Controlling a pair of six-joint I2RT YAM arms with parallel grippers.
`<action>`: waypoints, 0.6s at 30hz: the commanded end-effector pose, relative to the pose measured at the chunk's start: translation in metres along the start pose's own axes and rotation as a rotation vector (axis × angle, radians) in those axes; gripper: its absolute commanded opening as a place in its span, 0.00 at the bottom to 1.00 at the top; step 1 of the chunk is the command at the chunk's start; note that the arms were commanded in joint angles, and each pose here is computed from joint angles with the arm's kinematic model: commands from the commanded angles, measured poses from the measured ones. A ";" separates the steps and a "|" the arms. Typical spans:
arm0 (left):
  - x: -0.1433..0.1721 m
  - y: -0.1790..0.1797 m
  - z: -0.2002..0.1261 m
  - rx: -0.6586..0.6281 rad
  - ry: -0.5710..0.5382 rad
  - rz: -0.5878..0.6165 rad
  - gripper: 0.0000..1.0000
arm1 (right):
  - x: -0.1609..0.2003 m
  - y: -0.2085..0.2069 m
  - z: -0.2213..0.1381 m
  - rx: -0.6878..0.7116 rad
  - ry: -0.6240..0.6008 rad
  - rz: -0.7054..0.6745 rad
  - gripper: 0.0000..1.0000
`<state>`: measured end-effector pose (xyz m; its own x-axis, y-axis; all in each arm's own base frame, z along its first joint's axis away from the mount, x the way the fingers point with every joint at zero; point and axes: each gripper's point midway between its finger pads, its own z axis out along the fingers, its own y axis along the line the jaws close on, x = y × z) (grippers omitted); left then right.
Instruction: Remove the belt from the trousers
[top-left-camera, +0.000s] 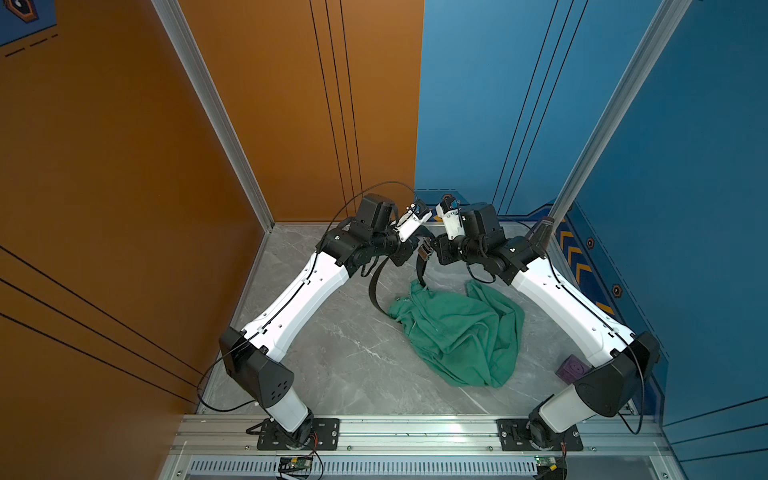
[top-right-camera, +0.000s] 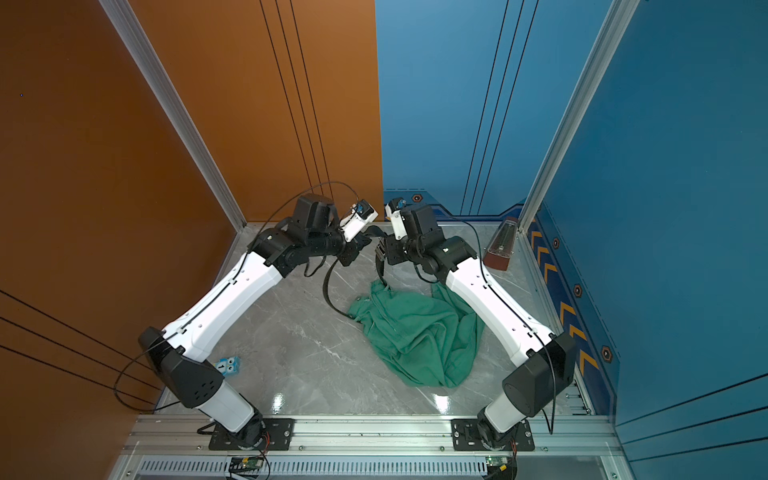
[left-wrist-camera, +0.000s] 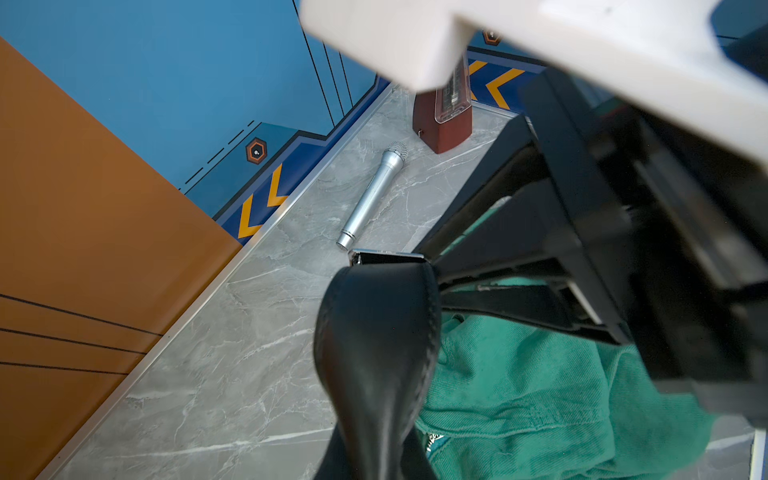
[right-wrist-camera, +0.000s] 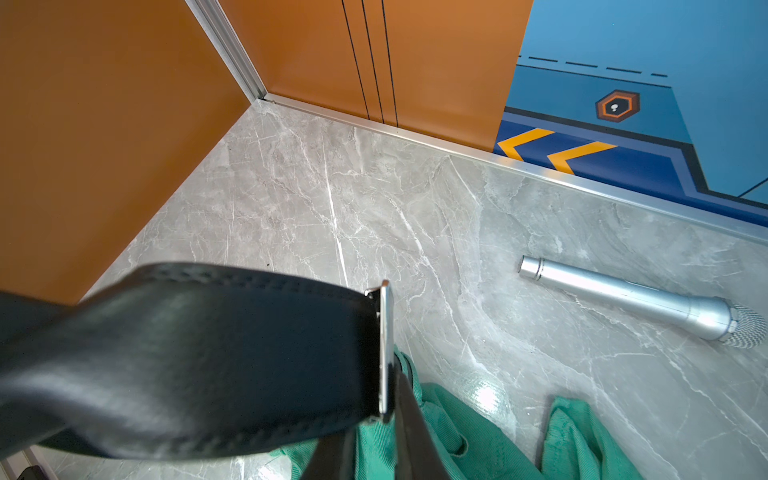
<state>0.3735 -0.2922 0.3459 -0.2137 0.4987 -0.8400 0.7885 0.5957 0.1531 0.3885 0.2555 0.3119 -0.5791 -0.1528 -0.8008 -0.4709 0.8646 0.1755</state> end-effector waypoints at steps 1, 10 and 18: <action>-0.055 -0.016 -0.036 0.059 -0.207 0.042 0.00 | 0.031 -0.039 0.009 0.175 0.116 0.029 0.13; -0.050 -0.014 -0.031 0.061 -0.191 0.033 0.00 | 0.015 -0.032 -0.004 0.167 0.066 0.028 0.07; -0.036 -0.001 -0.019 0.007 -0.144 0.015 0.00 | -0.006 -0.010 -0.038 0.115 -0.008 0.008 0.52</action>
<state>0.3688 -0.3023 0.3580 -0.1690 0.4672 -0.8679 0.8130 0.5639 0.1452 0.3848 0.2412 0.3021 -0.6181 -0.1727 -0.7669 -0.4077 0.9046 0.1248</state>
